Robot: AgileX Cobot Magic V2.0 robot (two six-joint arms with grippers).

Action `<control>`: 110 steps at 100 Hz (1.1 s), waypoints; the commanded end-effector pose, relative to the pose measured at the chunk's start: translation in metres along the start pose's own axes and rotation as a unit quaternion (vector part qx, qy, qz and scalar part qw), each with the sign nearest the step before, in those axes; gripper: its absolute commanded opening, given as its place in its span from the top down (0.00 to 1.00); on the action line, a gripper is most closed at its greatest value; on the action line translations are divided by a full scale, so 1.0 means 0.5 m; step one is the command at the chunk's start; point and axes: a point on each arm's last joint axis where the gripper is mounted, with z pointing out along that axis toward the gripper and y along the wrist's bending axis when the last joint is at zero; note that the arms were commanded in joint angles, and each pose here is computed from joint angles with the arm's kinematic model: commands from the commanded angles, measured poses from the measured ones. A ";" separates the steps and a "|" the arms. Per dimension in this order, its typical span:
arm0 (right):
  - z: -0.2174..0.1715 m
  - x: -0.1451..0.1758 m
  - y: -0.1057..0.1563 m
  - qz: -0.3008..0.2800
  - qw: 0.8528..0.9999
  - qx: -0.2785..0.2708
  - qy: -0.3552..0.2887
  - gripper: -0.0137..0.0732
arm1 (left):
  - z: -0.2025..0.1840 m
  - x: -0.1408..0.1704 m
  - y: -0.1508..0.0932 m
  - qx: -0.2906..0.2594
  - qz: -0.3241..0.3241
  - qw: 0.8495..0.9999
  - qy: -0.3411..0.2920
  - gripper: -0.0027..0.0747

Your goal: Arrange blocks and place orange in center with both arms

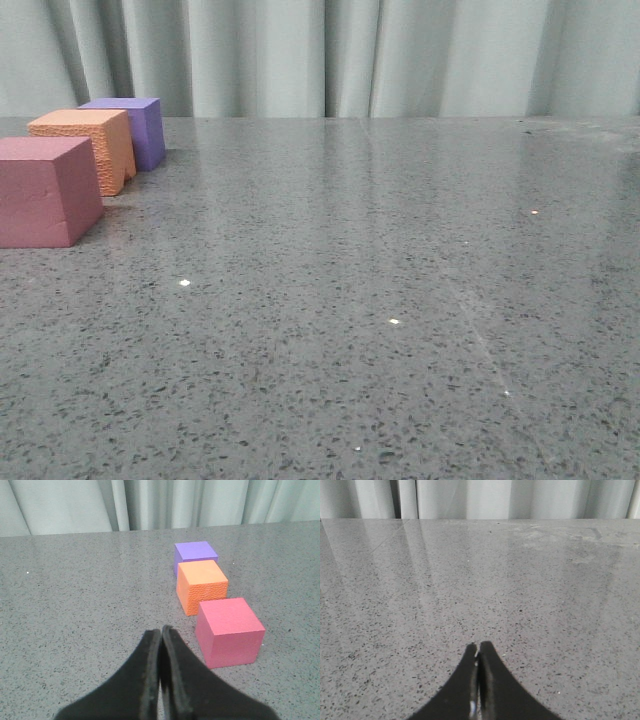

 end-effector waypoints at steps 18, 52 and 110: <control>-0.007 -0.026 0.001 -0.005 0.998 0.000 -0.060 0.92 | 0.000 -0.014 -0.002 0.002 0.022 0.999 -0.039 0.99; -0.007 -0.026 0.001 -0.005 0.998 0.000 -0.060 0.92 | 0.006 0.076 -0.015 0.002 0.062 0.992 -0.111 0.99; -0.007 -0.026 0.001 -0.005 0.998 0.000 -0.059 0.92 | 0.032 0.231 -0.006 -0.030 -0.006 0.989 -0.146 0.99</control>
